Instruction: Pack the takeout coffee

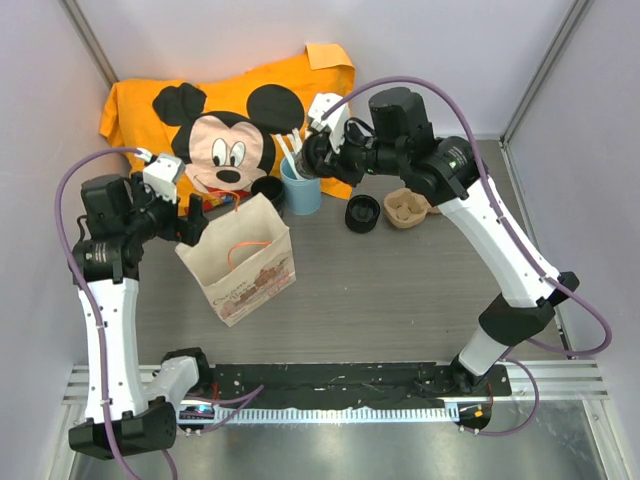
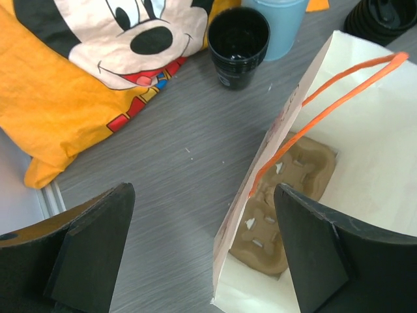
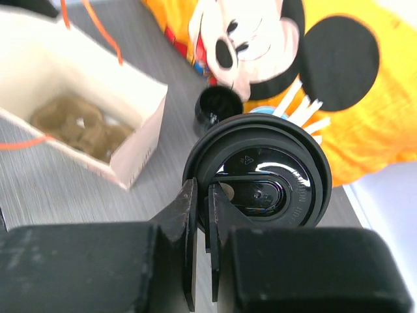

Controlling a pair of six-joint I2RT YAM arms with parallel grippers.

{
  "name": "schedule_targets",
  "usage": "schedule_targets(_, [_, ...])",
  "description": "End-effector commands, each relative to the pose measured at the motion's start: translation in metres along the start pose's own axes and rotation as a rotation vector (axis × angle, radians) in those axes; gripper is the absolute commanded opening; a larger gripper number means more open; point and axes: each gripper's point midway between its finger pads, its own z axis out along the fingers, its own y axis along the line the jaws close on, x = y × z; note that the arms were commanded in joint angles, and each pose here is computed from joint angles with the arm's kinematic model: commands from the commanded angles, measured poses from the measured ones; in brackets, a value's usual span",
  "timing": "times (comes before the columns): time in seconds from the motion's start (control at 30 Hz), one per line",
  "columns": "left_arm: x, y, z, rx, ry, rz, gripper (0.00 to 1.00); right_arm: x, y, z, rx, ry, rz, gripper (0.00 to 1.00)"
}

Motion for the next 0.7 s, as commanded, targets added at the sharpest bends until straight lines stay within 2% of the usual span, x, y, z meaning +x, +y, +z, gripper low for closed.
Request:
schedule_targets(0.0, [-0.006, -0.005, -0.005, 0.060, -0.013, 0.082, 0.92, -0.050, -0.011, -0.004, 0.031, -0.174, 0.037, 0.01])
schedule_targets(0.1, [-0.004, -0.007, -0.006, 0.086, 0.009, 0.094, 0.90, -0.068, -0.010, -0.011, 0.022, -0.228, 0.069, 0.01])
schedule_targets(0.5, [0.015, -0.023, -0.001, 0.193, 0.064, 0.094, 0.73, -0.092, 0.049, -0.007, -0.272, -0.310, 0.271, 0.01])
schedule_targets(0.67, [0.016, -0.021, 0.008, 0.193, 0.046, 0.087, 0.72, -0.100, 0.069, -0.014, -0.356, -0.325, 0.326, 0.01])
